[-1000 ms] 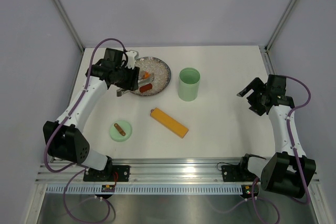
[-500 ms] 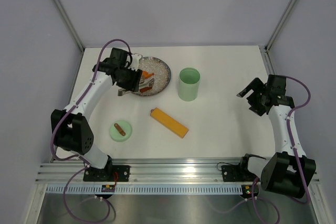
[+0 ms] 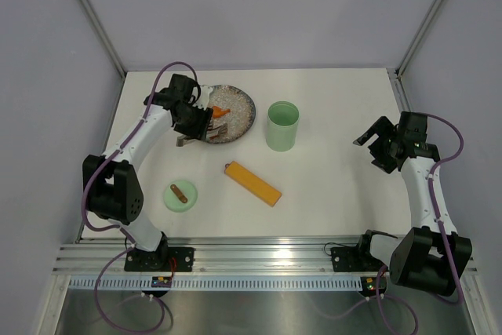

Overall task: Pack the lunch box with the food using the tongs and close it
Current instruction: Pick up the fake food from the plate.

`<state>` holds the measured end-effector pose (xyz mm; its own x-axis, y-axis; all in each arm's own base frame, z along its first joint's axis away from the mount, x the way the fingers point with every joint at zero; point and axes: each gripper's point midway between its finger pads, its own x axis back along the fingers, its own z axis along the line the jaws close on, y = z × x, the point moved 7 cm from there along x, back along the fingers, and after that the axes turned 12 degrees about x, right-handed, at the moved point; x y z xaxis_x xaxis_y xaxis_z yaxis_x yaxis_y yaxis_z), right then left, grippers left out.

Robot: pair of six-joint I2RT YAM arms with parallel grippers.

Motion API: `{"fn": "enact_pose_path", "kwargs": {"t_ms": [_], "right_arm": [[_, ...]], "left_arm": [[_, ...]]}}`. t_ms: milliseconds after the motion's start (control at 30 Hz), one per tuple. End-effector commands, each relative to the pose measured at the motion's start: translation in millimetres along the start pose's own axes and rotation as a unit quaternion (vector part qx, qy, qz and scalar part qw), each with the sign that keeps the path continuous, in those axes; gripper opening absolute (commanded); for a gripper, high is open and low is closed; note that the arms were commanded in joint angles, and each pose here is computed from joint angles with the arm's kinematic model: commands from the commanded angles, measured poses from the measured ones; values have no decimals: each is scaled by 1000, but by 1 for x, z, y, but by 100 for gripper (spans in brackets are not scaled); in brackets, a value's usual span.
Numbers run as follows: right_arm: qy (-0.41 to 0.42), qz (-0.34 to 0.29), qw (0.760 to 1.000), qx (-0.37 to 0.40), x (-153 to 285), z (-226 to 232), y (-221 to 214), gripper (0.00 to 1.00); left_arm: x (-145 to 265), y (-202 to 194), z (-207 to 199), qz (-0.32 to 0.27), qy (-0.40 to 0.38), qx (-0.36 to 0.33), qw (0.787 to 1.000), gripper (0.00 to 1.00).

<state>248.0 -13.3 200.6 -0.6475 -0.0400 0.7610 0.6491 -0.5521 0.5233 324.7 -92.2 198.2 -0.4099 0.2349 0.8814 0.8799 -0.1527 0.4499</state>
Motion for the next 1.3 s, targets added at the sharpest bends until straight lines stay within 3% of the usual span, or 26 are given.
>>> {"fn": "enact_pose_path", "kwargs": {"t_ms": [0, 867, 1267], "right_arm": [[19, -9, 1000, 8, 2, 6, 6, 93], [22, -12, 1000, 8, 4, 6, 4, 93], [23, -12, 1000, 7, 4, 7, 5, 93]], "left_arm": [[6, 1, 2, -11, 12, -13, 1000, 54], [-15, -6, -5, 36, 33, -20, 999, 55], [-5, 0, -15, 30, 38, -23, 999, 30]]}}
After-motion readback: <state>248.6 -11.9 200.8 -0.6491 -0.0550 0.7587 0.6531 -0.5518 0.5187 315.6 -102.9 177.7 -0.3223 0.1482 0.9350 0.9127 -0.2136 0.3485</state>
